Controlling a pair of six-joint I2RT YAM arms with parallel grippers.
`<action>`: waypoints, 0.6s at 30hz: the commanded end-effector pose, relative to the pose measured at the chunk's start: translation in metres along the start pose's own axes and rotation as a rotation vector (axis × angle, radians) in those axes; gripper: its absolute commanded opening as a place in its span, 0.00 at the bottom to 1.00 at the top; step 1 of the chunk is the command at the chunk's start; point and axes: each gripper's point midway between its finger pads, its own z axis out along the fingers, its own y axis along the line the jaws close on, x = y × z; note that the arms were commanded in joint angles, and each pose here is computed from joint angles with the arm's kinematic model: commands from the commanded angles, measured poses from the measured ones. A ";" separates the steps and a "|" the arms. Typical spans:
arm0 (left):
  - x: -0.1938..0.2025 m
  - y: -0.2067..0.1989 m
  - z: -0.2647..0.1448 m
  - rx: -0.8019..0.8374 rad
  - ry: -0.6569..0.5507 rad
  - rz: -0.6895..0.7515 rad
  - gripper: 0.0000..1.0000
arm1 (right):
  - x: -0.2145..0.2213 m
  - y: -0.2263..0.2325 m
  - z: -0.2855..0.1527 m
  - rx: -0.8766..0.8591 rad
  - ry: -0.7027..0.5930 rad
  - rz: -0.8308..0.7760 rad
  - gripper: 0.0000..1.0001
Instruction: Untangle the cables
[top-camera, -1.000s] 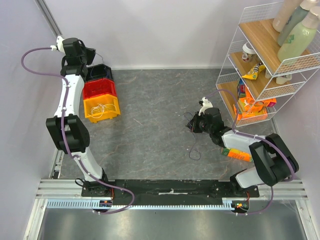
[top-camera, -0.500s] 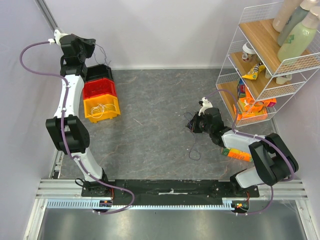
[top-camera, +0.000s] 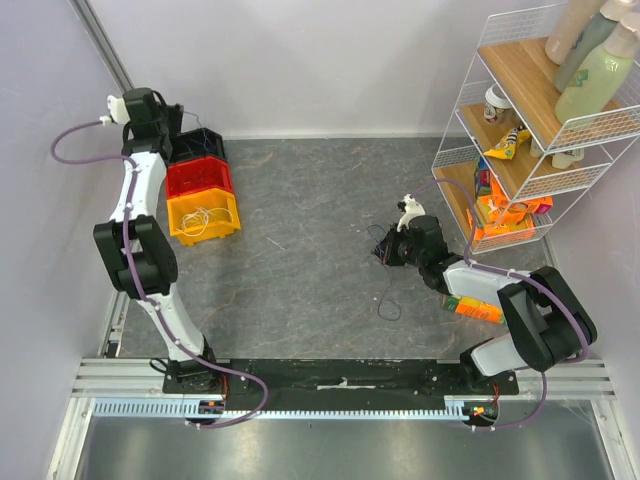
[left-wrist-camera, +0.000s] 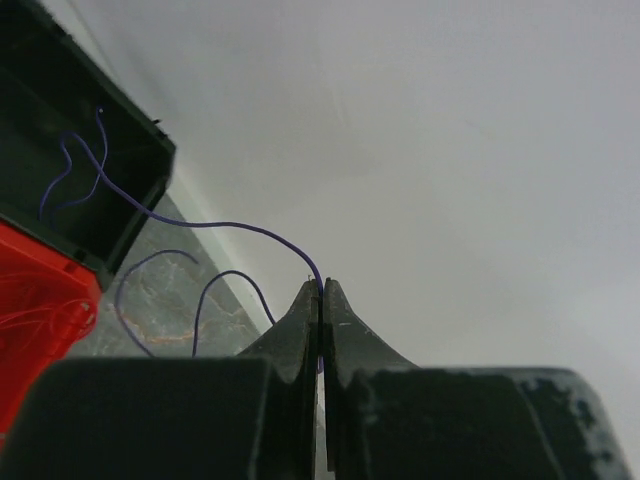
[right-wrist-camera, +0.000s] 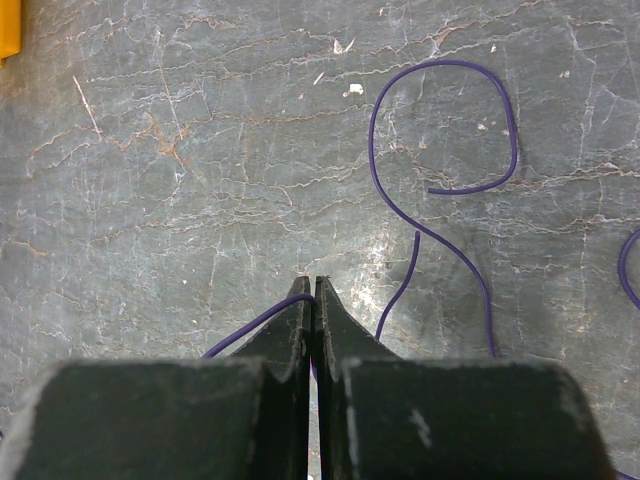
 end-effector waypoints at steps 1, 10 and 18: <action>0.002 0.046 0.032 -0.091 -0.035 -0.220 0.02 | -0.022 0.014 0.003 -0.043 -0.054 -0.015 0.00; -0.010 0.090 0.073 -0.149 -0.139 -0.226 0.02 | -0.021 0.013 0.005 -0.042 -0.044 -0.011 0.00; -0.023 0.142 0.099 -0.252 -0.184 -0.346 0.02 | -0.019 0.012 0.010 -0.037 -0.025 -0.007 0.00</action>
